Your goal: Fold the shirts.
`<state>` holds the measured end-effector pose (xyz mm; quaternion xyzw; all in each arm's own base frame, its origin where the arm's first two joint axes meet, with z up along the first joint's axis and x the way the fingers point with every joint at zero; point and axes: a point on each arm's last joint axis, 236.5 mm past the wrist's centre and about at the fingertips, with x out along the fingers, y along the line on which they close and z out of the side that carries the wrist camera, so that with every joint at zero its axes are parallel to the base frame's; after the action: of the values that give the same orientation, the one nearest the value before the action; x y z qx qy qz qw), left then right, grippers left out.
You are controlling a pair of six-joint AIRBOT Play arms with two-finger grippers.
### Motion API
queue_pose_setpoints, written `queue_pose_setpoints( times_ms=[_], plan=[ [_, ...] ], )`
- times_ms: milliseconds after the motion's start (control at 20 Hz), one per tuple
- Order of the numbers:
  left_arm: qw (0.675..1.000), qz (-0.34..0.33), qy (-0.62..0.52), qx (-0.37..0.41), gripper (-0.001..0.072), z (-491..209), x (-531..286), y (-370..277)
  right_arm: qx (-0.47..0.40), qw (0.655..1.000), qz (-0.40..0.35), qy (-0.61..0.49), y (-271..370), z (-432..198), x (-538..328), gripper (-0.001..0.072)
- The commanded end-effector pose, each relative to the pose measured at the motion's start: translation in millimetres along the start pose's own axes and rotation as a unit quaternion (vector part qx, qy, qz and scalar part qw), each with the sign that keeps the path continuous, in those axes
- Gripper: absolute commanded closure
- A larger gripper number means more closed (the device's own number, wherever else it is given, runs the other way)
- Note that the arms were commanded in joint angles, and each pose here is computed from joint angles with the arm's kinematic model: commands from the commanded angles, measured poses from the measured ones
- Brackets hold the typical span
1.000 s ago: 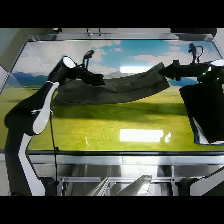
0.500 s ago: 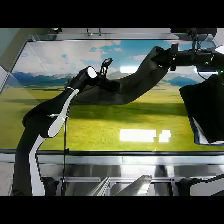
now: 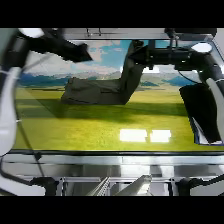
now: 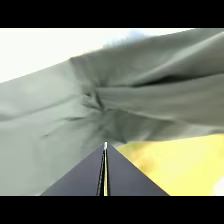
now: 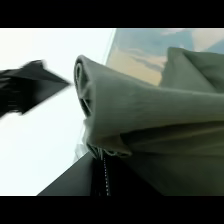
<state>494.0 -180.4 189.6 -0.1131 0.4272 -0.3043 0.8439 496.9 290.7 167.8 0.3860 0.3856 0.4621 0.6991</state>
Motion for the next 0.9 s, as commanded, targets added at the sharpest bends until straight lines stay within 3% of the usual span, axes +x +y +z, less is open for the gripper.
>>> queue_pose_setpoints(
  times_ms=[0,150,350,400,450,500,650,700,750,850],
  plan=[
    [0.992,0.062,-0.107,-0.021,0.0685,13.8,-133.7,12.4,-0.003,0.999,0.01,-0.053,15.7,-12.4,84.0,0.0699],
    [0.983,0.103,-0.146,-0.04,0.0683,6.7,-185.6,31.1,0.009,0.995,0.006,-0.099,0.3,-41.1,168.6,0.0699],
    [0.985,0.118,-0.119,-0.048,0.0676,-25.5,-177.9,55.5,-0.018,0.989,0.031,-0.143,-14.6,-86.2,262.6,0.0673],
    [0.986,0.116,-0.103,-0.053,0.0676,-35.5,-167.8,62.2,-0.017,0.987,0.047,-0.153,-15.9,-95.7,278.3,0.0478],
    [0.987,0.113,-0.091,-0.063,0.0676,-44.2,-158.3,68.4,-0.017,0.985,0.061,-0.163,-16.5,-102.4,287.5,0.0202],
    [0.988,0.108,-0.082,-0.071,0.0676,-52.3,-148.6,73.8,-0.009,0.981,0.077,-0.175,-17.3,-105.9,290.6,0.006],
    [0.988,0.11,-0.071,-0.082,0.0676,-64.6,-134.5,86.6,-0.006,0.972,0.145,-0.185,1.2,-96.8,277.7,0.0069],
    [0.988,0.11,-0.069,-0.085,0.0676,-66.3,-133.0,87.7,-0.015,0.963,0.188,-0.19,17.8,-86.3,263.8,0.0231],
    [0.988,0.109,-0.067,-0.085,0.0676,-67.3,-132.4,87.5,-0.005,0.954,0.235,-0.187,33.6,-76.1,247.0,0.0581],
    [0.989,0.107,-0.061,-0.086,0.0676,-69.9,-132.1,85.8,0.018,0.946,0.279,-0.163,44.4,-51.7,215.3,0.066]
  ],
)
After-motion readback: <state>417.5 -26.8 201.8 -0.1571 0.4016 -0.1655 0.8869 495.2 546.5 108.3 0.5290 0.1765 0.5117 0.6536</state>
